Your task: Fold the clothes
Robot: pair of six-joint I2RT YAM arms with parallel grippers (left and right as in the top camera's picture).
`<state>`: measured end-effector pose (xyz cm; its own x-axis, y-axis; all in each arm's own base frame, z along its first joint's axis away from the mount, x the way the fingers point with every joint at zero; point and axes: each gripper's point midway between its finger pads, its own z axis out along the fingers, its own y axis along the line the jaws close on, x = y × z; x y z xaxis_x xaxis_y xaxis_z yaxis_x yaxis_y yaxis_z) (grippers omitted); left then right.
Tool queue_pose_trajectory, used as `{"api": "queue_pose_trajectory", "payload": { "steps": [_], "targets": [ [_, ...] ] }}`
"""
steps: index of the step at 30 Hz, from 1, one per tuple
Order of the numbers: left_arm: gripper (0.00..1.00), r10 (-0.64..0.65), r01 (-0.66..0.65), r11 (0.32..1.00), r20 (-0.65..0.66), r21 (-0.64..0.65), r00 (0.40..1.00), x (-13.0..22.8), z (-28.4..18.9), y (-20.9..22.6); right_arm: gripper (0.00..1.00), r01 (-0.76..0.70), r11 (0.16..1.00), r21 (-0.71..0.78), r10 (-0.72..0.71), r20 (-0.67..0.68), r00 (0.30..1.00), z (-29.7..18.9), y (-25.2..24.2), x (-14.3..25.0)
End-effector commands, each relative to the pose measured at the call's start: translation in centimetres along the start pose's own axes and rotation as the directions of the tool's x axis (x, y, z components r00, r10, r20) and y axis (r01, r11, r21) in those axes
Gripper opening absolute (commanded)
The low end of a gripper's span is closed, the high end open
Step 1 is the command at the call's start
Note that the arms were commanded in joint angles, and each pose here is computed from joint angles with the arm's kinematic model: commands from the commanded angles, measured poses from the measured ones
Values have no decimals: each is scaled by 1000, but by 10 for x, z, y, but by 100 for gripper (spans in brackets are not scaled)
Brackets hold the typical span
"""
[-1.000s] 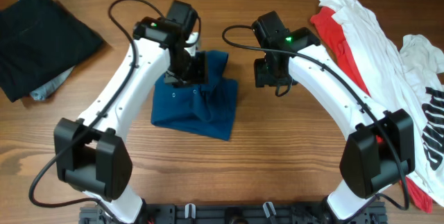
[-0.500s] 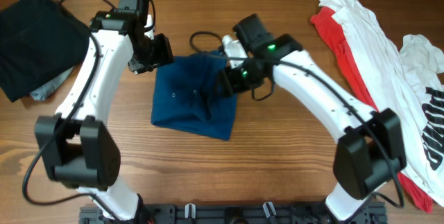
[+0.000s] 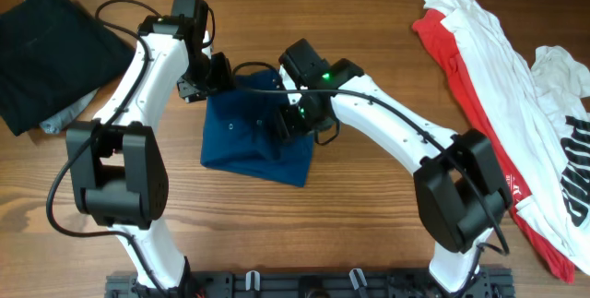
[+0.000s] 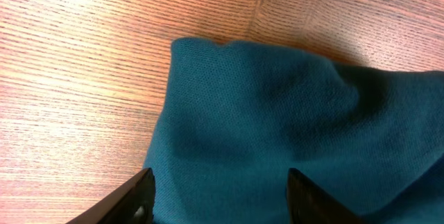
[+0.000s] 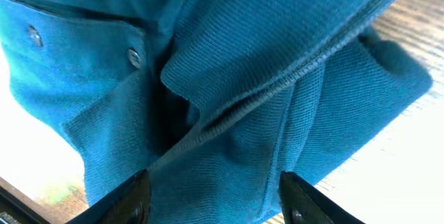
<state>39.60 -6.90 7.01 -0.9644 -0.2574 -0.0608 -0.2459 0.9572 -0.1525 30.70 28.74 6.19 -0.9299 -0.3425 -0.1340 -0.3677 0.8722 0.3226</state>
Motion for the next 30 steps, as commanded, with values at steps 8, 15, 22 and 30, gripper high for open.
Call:
{"api": "queue_pose_trajectory", "payload": {
  "steps": [8,15,22,30],
  "targets": [
    [66,-9,9,1000,-4,-16,1000,0,-1,3,53,-34,999,-2,34,-28,999,8,18,9],
    [68,-9,9,1000,-6,-18,1000,0,-1,3,49,-52,999,-4,52,-25,998,6,21,9],
    [68,-9,9,1000,-6,-17,1000,0,-1,3,31,-56,998,27,57,-29,998,4,17,13],
    [69,-9,9,1000,-9,-19,1000,1,-1,4,4,-214,946,246,239,-77,968,-4,-19,42]
  ]
}}
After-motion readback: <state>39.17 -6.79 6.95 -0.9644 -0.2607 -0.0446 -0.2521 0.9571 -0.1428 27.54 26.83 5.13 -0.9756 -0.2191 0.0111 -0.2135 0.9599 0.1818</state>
